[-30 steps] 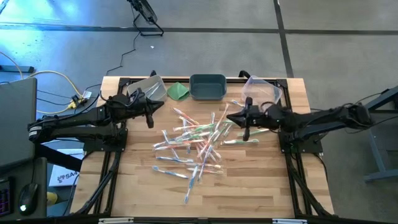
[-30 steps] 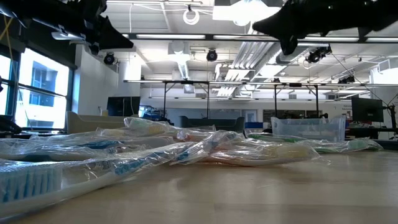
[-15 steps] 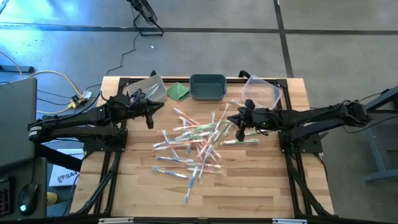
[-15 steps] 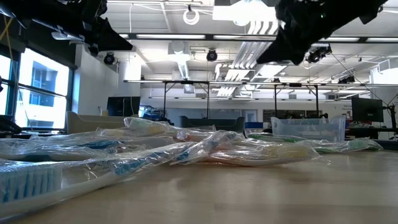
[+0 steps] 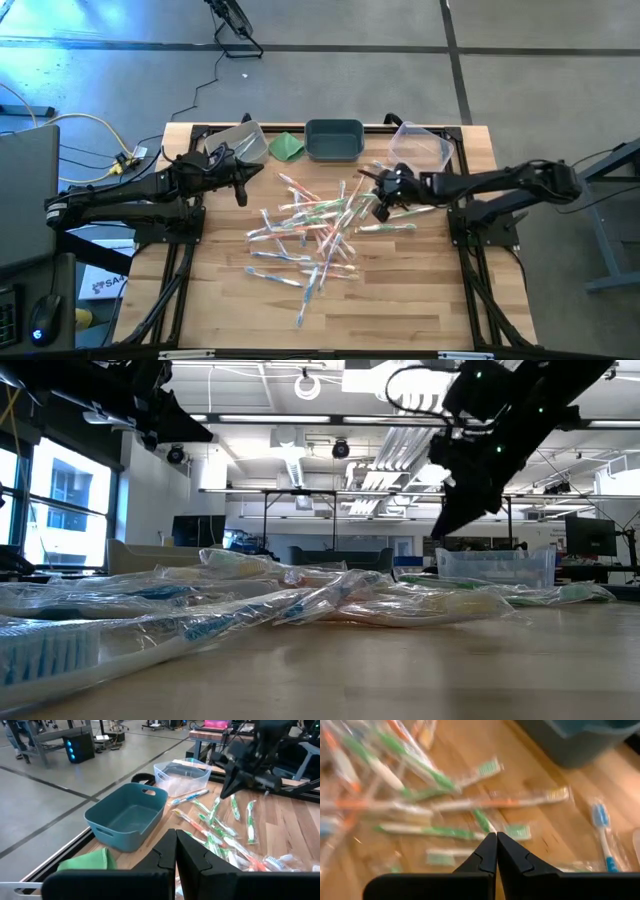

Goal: Pick & Place Toothbrushes
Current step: Put the green toothbrush into the transparent bin

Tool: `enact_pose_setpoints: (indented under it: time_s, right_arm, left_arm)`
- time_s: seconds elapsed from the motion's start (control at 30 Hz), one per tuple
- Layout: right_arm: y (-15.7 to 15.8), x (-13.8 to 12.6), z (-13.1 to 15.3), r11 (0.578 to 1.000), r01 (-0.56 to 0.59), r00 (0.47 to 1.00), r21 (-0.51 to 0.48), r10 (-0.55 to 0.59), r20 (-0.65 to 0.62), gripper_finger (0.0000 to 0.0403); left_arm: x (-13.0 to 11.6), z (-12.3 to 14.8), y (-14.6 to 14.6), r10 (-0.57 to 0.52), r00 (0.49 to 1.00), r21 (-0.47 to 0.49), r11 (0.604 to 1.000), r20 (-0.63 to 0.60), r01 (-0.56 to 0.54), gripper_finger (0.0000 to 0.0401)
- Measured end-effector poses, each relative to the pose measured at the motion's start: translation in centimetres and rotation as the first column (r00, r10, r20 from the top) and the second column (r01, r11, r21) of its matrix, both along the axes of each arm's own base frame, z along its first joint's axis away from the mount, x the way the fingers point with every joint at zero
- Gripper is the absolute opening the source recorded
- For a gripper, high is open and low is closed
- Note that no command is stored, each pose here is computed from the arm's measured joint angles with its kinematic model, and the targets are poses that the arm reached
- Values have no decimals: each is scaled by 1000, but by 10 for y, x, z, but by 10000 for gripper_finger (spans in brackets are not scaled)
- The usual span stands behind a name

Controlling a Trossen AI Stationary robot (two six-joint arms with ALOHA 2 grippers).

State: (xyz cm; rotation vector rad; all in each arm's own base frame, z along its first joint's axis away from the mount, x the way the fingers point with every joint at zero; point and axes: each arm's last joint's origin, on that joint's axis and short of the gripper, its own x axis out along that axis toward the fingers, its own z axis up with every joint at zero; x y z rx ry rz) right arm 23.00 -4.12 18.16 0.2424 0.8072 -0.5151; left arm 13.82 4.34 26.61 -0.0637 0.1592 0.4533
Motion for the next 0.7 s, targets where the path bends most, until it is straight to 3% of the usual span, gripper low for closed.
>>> enact_pose_setpoints:
  time_s: [0.3, 0.57, 0.7]
  right_arm:
    - [-1, 6, -16, 995, -86, 991, -49, 81, -107, 18]
    - [-2, 10, -28, 990, -122, 980, -66, 110, -167, 121]
    - [-2, 14, -38, 991, -120, 975, -65, 105, -197, 144]
  left_arm:
    - [0, -1, 0, 1, 1000, -2, 1000, -10, -1, 1]
    - [0, -2, 0, 3, 1000, 2, 1000, -21, -3, 1]
    - [0, -2, 0, 3, 1000, 2, 1000, -23, -3, 1]
